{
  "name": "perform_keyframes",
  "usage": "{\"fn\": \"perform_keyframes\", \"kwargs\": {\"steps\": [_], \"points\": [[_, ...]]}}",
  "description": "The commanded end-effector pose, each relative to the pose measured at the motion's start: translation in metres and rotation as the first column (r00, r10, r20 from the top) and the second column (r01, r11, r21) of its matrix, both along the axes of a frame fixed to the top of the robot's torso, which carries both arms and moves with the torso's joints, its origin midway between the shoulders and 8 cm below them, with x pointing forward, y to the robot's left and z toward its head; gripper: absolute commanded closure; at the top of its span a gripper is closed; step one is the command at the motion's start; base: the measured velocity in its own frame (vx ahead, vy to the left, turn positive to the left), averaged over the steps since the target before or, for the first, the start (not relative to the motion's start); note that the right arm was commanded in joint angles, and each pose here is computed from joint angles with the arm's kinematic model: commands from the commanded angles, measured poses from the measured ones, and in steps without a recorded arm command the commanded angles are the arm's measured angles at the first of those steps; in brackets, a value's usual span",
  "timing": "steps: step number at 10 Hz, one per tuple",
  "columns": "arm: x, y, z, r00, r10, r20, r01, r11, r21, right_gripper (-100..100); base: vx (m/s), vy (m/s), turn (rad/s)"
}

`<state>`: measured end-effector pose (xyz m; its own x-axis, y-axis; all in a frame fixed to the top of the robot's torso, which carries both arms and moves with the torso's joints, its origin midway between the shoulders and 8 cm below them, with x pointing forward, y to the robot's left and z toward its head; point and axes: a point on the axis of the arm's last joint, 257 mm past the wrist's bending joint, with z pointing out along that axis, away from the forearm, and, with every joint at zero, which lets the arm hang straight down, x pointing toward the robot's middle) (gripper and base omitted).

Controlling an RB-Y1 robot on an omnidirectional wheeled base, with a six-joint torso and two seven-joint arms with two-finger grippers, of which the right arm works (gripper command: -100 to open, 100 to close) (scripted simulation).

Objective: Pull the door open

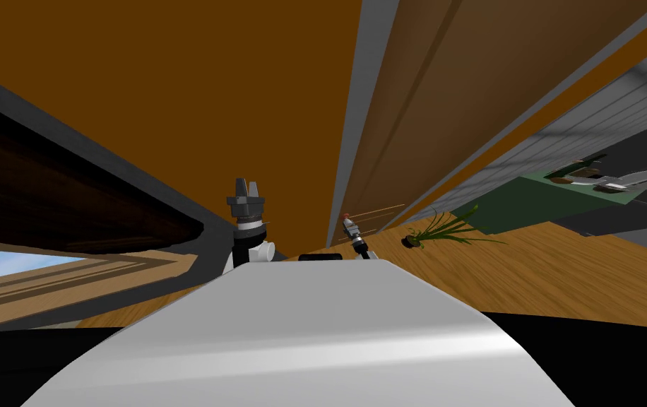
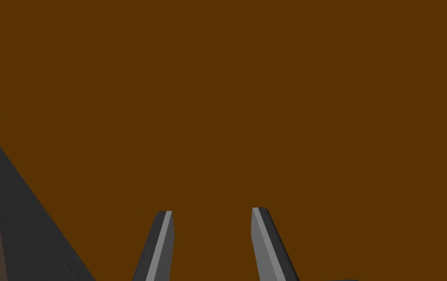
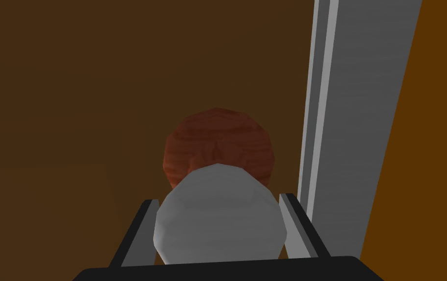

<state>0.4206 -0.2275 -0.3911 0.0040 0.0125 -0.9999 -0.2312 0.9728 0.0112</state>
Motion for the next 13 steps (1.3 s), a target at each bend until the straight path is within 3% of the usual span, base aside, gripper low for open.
{"fn": "perform_keyframes", "kwargs": {"steps": [1, 7, 12, 13], "points": [[-0.001, 0.001, -0.001, 1.0, 0.001, -0.003, -0.001, 1.0, 0.002, 100, 0.0, 0.0, 0.0], [0.002, -0.004, 0.001, 0.9997, -0.008, -0.023, 0.011, 0.992, 0.123, 100, -0.033, -0.02, 0.025], [0.004, -0.008, 0.003, 0.9988, -0.014, -0.047, 0.026, 0.968, 0.25, 100, -0.048, -0.021, 0.047], [0.005, -0.01, 0.003, 0.9984, -0.015, -0.055, 0.031, 0.957, 0.289, 100, -0.027, -0.005, 0.041]]}}
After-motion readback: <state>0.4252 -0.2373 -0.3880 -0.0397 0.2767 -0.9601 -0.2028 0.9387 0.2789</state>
